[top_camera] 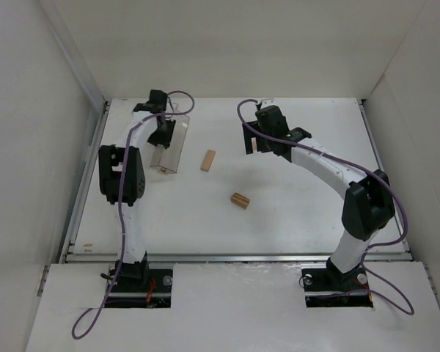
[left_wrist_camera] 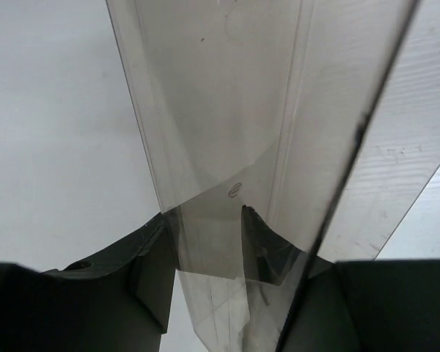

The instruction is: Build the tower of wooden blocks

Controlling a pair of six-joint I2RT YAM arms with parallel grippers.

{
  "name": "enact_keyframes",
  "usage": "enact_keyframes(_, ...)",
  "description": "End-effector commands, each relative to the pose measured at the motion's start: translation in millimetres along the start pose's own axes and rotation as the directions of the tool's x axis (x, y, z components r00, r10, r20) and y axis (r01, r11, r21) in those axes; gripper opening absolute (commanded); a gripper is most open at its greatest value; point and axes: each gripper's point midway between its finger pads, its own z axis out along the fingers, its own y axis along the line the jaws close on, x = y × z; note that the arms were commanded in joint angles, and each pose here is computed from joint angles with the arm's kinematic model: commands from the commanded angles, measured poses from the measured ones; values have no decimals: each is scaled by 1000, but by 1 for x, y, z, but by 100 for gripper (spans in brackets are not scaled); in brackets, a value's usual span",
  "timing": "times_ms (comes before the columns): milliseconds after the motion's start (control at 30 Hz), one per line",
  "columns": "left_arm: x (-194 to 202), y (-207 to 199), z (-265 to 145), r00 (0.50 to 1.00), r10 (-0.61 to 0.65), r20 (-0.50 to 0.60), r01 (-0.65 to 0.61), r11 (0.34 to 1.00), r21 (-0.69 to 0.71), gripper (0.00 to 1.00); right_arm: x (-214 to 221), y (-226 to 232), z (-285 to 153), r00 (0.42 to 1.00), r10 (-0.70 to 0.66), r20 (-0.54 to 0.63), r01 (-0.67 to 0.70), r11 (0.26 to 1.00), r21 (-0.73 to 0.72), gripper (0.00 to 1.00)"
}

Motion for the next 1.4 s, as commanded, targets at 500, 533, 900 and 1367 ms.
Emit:
enact_keyframes(500,42,39,31,961,-251,-116,274,922,274,91,11,51,22,992,53,-110,-75,975,-207,100)
enact_keyframes(533,38,43,30,965,-242,-100,261,929,262,91,7,51,21,993,55,-102,-76,975,-210,100)
enact_keyframes(900,-30,83,-55,970,-123,212,122,992,17,94,93,84,-15,908,-384,-167,292,867,-403,100)
enact_keyframes(1367,-44,-3,-89,960,52,276,-106,977,186,77,150,98,-23,819,-525,-231,371,792,-484,77)
